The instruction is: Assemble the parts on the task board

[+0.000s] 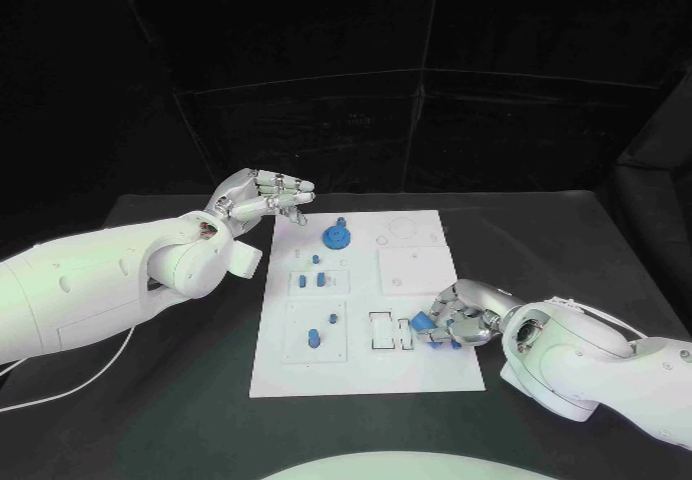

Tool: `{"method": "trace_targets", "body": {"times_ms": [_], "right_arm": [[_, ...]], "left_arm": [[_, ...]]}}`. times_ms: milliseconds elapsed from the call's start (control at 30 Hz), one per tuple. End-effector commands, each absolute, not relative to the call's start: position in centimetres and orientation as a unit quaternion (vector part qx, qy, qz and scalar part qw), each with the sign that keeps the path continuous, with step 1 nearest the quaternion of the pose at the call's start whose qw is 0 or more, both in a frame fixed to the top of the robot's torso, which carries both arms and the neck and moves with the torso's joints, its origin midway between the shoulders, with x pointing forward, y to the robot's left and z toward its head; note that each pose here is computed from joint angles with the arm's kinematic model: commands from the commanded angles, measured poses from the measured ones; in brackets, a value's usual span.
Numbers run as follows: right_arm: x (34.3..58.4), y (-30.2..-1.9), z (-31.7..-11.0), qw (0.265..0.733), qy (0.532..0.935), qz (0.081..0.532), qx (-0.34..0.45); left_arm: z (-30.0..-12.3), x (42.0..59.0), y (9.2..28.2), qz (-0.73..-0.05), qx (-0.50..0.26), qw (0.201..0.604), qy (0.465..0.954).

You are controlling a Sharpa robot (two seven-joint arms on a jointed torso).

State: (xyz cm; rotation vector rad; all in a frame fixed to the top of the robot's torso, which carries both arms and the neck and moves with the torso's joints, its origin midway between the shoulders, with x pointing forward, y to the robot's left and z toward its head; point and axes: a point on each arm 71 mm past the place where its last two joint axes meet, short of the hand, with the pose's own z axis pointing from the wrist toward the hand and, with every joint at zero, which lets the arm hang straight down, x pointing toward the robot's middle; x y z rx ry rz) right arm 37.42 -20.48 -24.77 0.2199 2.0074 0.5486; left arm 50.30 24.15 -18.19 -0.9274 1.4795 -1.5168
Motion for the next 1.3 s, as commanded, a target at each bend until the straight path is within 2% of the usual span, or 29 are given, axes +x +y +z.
{"method": "trace_targets", "body": {"times_ms": [33, 300, 533, 767, 1300], "right_arm": [[37.0, -20.8, -24.6, 0.502, 0.821, 0.237, 0.134], [36.2, -19.8, -23.7, 0.499, 0.802, 0.284, 0.163], [36.1, -18.5, -23.5, 0.494, 0.799, 0.301, 0.164], [36.4, -16.9, -24.1, 0.482, 0.812, 0.292, 0.153], [37.2, -15.2, -24.6, 0.494, 0.817, 0.265, 0.135]], "left_arm": [[-18.1, 50.3, 24.1, -0.605, -0.366, 0.398, 0.585], [-18.1, 50.2, 24.0, -0.605, -0.365, 0.396, 0.586], [-18.1, 50.2, 24.0, -0.605, -0.366, 0.396, 0.586], [-18.1, 50.2, 23.9, -0.606, -0.365, 0.394, 0.587], [-18.1, 50.1, 23.9, -0.606, -0.365, 0.393, 0.587]]}}
